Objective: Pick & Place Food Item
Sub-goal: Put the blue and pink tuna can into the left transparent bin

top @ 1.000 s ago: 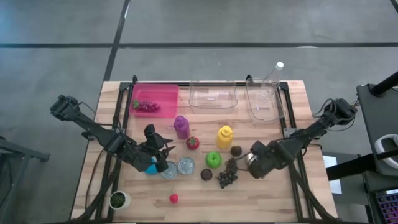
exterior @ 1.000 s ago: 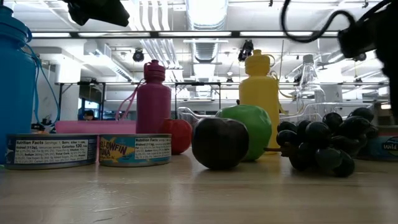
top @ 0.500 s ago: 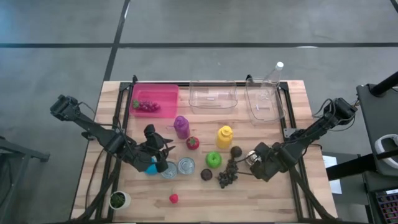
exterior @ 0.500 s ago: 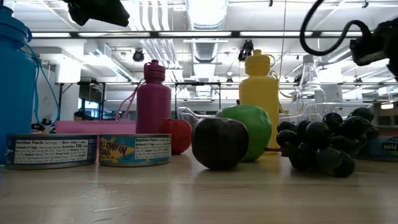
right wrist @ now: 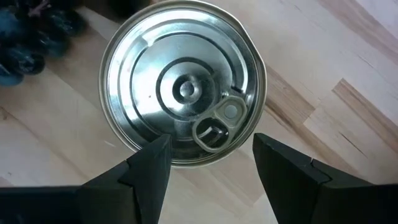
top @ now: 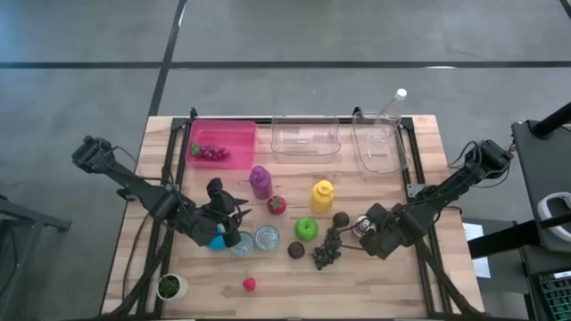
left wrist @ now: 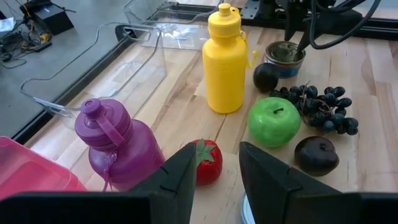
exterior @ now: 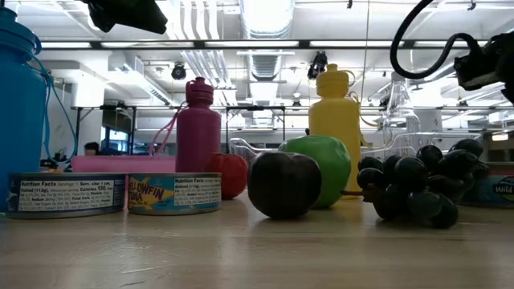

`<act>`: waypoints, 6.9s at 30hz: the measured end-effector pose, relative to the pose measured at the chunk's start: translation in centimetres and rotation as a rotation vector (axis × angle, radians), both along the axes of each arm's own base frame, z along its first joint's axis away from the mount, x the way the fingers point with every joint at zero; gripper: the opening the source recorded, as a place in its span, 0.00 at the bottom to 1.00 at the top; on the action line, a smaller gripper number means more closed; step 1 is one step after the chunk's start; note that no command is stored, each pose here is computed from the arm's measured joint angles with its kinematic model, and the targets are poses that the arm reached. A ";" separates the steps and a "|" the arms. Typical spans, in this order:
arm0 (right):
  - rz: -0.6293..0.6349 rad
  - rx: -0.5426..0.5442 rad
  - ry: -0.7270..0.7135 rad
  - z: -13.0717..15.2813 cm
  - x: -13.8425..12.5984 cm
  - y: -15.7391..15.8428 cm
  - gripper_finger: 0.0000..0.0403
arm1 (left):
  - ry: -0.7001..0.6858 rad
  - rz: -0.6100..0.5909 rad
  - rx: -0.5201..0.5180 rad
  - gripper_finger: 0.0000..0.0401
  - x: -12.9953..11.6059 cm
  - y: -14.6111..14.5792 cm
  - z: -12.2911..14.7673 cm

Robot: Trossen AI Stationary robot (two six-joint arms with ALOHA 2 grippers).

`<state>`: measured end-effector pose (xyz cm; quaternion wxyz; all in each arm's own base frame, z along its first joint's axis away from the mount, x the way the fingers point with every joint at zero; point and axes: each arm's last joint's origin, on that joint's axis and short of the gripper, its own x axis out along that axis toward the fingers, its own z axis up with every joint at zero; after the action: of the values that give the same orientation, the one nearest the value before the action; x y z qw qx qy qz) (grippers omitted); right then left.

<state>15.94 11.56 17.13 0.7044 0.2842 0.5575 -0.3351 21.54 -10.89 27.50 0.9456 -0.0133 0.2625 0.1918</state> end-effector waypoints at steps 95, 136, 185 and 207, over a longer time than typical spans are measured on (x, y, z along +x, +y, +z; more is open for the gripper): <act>-0.080 -0.027 0.109 0.5 -1.6 -1.0 0.56 | 0.000 -0.001 0.001 0.31 0.0 0.0 0.0; -0.184 -0.002 0.136 -2.2 -2.8 -1.9 0.56 | 0.000 -0.001 0.001 0.31 0.0 0.0 0.0; -0.224 0.110 0.127 -0.5 -3.6 -2.1 0.56 | 0.000 -0.001 0.001 0.31 0.0 0.0 0.0; -0.130 0.014 -0.093 6.0 -3.5 -1.5 0.56 | 0.002 -0.001 0.002 0.31 0.0 0.0 0.0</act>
<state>12.42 10.04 23.16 0.7043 0.3400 0.5070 -0.3625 21.53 -10.89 27.50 0.9454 -0.0118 0.2633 0.1915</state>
